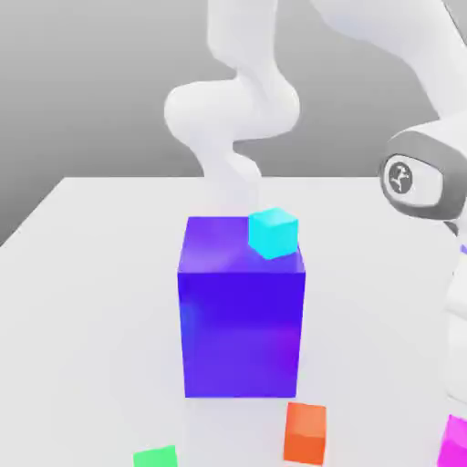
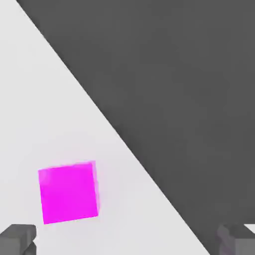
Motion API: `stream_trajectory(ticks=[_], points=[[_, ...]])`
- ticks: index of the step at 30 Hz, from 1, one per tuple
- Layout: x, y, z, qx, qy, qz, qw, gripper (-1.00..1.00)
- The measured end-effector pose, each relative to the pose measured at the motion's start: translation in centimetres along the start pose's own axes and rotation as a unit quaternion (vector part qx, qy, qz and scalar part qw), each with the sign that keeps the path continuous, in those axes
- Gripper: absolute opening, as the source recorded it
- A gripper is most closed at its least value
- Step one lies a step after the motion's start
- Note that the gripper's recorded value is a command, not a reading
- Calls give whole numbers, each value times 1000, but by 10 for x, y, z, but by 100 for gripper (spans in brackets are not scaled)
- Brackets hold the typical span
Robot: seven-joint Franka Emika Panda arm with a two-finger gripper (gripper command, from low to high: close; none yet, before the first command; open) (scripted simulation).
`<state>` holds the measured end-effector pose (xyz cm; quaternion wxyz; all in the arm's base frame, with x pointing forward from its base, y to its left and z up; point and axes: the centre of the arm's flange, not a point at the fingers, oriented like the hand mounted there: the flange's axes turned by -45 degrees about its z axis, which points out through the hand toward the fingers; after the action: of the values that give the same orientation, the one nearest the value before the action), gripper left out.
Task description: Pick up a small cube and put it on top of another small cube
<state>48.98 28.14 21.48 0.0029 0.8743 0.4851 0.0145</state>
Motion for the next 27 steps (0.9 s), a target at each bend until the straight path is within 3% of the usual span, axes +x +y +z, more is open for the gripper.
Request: stream_trajectory(ticks=[4, 5, 12, 16, 21, 27], points=[[3, -12, 64, 9, -10, -18, 1000, 0], [2, -12, 78, 10, -11, -19, 1000, -100], [2, -13, 81, 10, -11, -19, 1000, -100], [1, -10, 32, 10, -12, -16, 1000, -100], [-75, 89, 9, 4, -21, 128, 992, -100], [-195, 180, -13, 3, -21, 305, 952, -100]])
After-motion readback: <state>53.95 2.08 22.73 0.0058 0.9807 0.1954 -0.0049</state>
